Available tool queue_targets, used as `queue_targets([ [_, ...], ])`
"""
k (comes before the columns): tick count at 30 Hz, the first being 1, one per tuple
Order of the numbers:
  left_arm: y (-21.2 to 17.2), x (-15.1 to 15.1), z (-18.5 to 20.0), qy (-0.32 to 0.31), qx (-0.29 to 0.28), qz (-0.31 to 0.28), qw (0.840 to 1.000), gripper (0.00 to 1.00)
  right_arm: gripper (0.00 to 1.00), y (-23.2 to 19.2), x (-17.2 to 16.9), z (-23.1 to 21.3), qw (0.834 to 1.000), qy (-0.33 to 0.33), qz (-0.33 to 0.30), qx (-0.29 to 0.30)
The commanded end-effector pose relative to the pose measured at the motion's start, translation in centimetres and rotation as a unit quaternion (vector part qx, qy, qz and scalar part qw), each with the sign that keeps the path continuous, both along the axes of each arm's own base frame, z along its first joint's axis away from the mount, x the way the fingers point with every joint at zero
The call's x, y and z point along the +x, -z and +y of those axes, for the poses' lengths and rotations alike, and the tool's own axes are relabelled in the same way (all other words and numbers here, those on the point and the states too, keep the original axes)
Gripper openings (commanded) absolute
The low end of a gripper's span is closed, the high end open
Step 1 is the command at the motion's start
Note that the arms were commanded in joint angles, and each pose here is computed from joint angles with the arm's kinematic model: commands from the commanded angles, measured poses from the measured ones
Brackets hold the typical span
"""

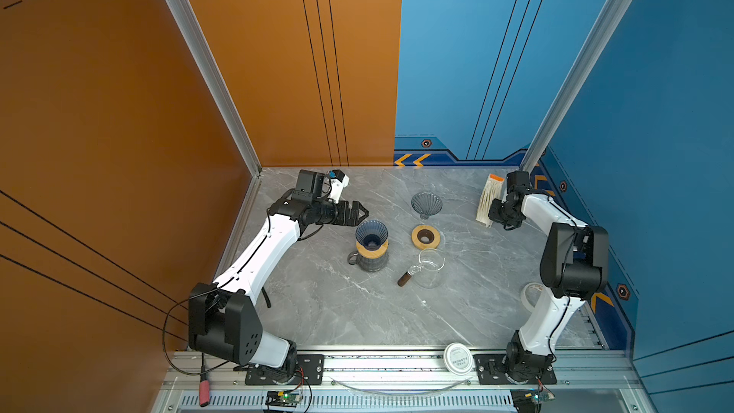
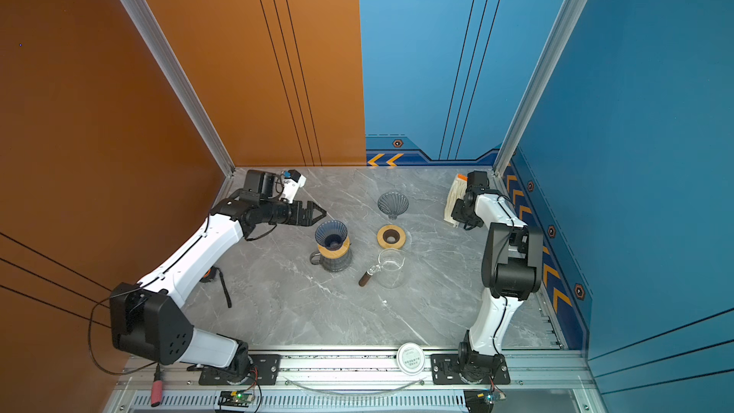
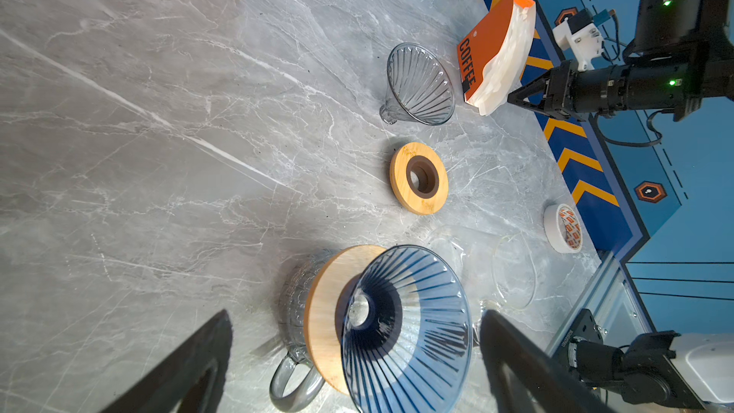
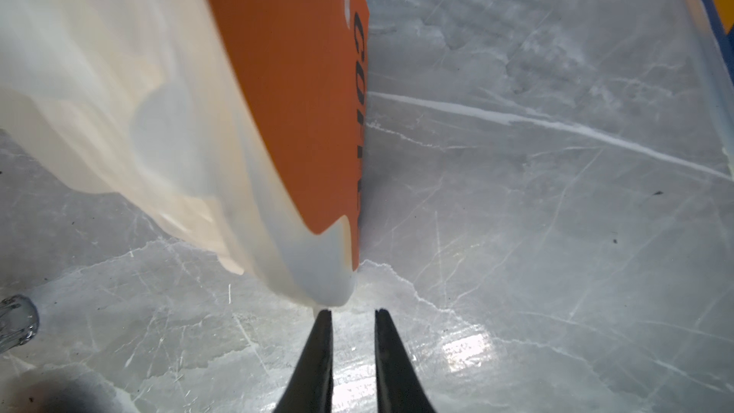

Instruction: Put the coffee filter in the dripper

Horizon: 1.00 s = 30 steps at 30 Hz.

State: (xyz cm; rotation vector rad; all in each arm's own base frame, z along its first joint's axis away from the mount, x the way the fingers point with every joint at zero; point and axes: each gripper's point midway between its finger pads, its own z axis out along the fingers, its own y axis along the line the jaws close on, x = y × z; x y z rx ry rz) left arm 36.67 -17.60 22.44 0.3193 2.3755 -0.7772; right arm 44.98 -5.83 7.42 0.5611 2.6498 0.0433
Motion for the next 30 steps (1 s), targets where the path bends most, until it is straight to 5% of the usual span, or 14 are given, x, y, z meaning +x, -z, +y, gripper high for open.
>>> queue_targets([
  [1,-1.7,-0.2,-0.4,0.011,0.0,-0.022,1.0,0.98,0.18,-0.7,1.3,-0.2,1.0,0.005,-0.017,0.009],
  [21,-1.5,0.0,-0.9,0.012,0.006,-0.014,1.0,0.98,0.0,-0.7,1.7,-0.7,1.0,0.007,-0.018,-0.003],
  [30,-1.4,0.0,-1.0,0.013,0.008,-0.013,1.0,0.98,0.0,-2.4,0.7,-0.4,0.999,0.008,-0.033,-0.004],
])
